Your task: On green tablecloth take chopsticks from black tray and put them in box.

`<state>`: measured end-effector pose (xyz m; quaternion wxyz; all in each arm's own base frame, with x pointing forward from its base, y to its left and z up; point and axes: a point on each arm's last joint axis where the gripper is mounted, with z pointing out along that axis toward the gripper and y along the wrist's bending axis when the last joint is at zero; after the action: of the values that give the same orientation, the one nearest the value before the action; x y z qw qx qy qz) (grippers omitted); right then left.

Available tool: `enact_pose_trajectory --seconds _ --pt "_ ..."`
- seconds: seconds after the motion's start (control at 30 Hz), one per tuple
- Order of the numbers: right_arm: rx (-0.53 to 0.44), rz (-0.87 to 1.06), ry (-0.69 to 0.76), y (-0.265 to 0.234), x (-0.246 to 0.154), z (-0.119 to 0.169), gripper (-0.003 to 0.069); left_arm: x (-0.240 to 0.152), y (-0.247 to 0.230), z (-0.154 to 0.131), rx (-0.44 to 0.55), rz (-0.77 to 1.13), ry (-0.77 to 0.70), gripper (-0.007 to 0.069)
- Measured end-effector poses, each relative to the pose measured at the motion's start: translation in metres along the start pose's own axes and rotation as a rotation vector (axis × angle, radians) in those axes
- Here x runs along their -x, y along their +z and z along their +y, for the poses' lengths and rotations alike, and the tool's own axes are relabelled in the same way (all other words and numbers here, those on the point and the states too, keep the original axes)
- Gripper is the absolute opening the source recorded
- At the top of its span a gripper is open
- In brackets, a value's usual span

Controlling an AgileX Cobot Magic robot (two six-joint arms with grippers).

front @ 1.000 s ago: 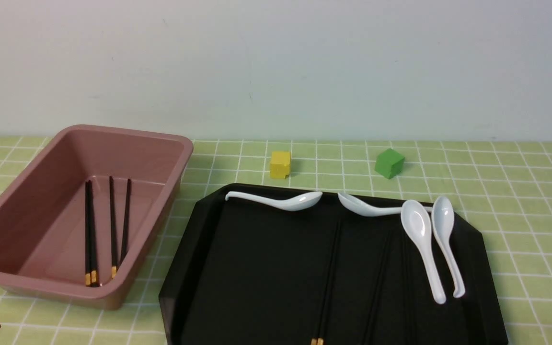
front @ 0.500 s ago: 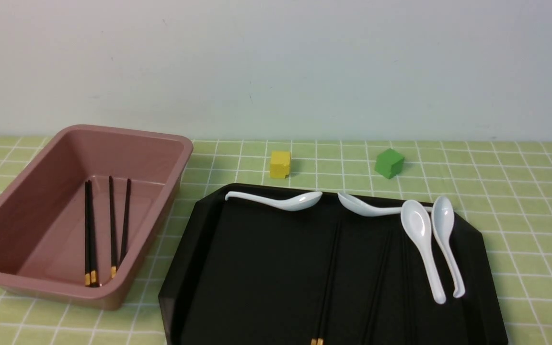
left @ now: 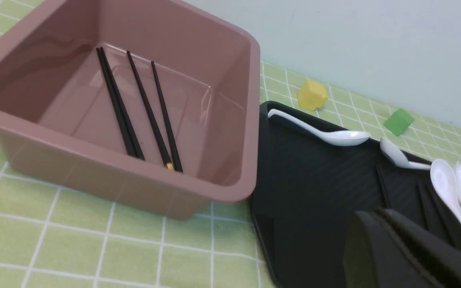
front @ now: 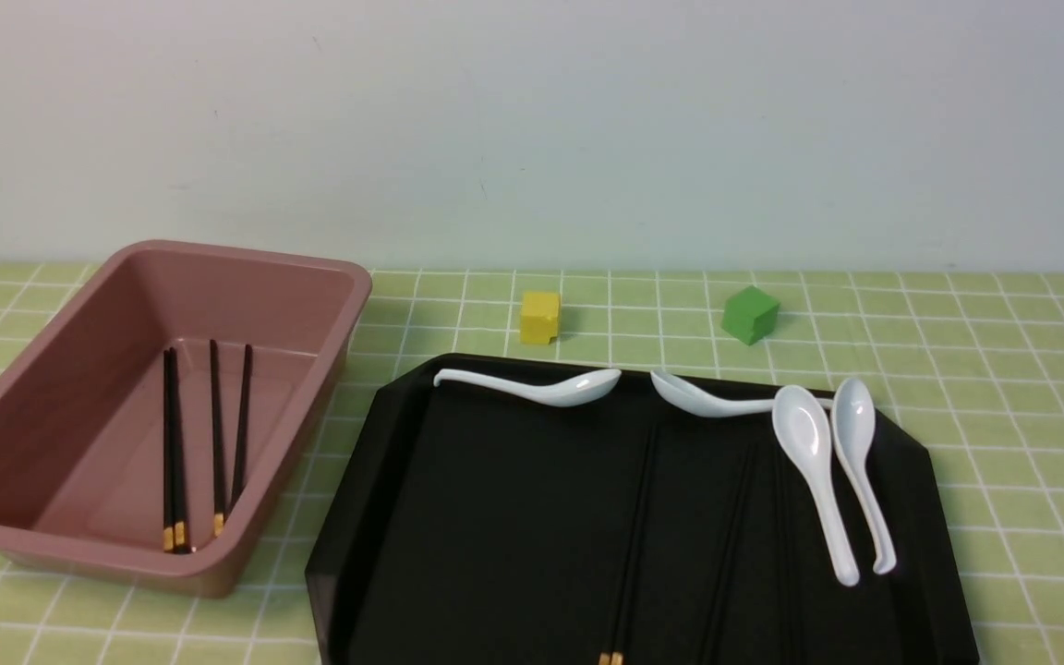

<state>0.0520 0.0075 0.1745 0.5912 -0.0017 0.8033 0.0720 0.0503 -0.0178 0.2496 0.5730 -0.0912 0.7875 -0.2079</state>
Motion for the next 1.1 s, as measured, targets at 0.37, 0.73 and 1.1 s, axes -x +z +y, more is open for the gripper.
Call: enact_pose_trajectory --seconds 0.37,0.73,1.1 --pt "0.000 0.000 0.000 0.000 0.000 0.000 0.0240 -0.067 0.018 0.037 0.075 0.071 0.039 -0.0004" --pt "0.000 0.000 0.000 0.000 0.000 0.000 0.0240 -0.067 0.020 0.039 0.073 0.026 0.040 0.0005" --pt "0.000 0.000 0.000 0.000 0.000 0.000 0.0240 -0.067 0.020 0.039 0.073 0.026 0.040 0.0005"
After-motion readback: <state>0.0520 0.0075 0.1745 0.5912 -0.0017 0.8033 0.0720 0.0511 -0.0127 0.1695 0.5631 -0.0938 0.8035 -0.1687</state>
